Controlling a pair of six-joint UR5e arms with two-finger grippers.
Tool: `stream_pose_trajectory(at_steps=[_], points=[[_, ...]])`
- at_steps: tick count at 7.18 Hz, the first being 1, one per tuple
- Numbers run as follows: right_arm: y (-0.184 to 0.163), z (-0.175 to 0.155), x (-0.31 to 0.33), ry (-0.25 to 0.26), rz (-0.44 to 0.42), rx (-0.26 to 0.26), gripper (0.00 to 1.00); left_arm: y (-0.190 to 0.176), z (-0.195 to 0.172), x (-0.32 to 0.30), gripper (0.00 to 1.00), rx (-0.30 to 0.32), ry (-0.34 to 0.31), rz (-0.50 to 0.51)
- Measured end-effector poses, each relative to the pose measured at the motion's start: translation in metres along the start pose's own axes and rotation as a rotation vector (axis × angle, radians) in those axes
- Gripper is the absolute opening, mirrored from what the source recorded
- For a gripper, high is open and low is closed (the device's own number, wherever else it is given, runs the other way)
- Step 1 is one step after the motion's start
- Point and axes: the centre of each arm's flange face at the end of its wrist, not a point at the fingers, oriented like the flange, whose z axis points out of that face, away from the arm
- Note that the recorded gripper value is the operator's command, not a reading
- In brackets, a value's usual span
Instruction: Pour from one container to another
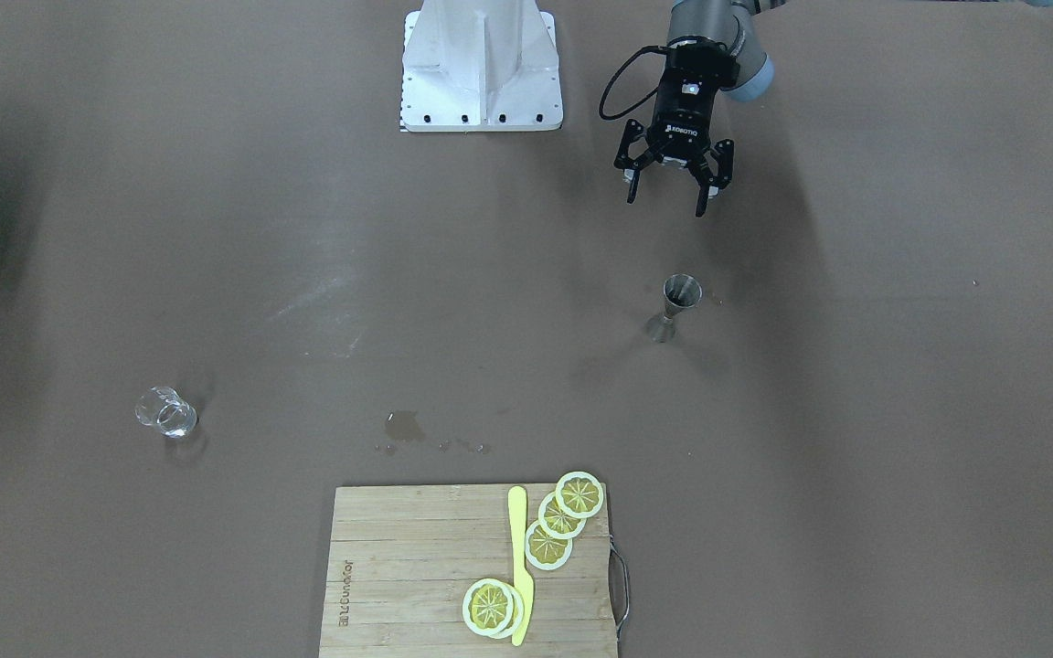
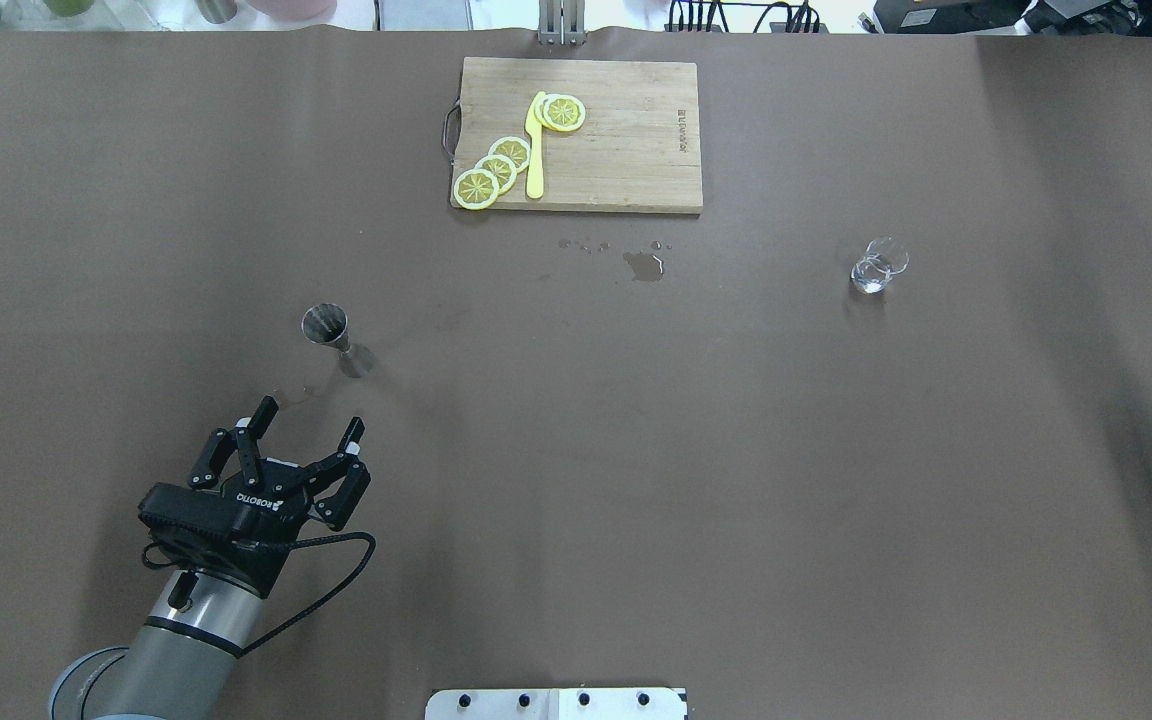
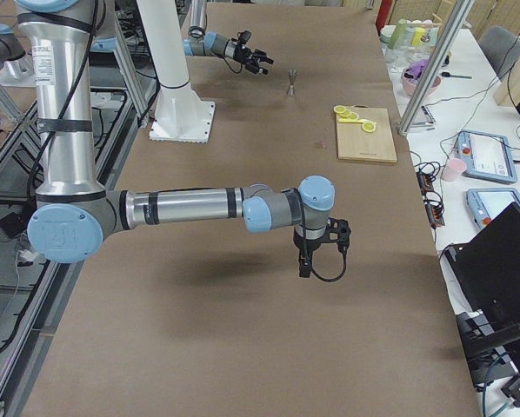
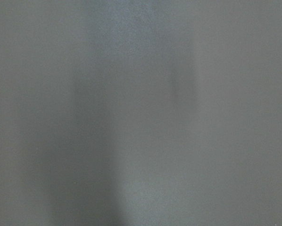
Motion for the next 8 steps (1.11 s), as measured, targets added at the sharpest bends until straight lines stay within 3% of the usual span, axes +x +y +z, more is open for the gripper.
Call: stream_pose_trajectory(at_steps=[3,8], points=[[-0.001,-0.001,-0.001,-0.008,-0.008,0.009,1.00,-0.035,0.000,0.016,0.95,0.013,0.014,0.014],[-0.001,-0.001,-0.002,-0.010,-0.010,0.010,1.00,-0.074,0.035,0.058,0.95,0.014,0.006,0.041]])
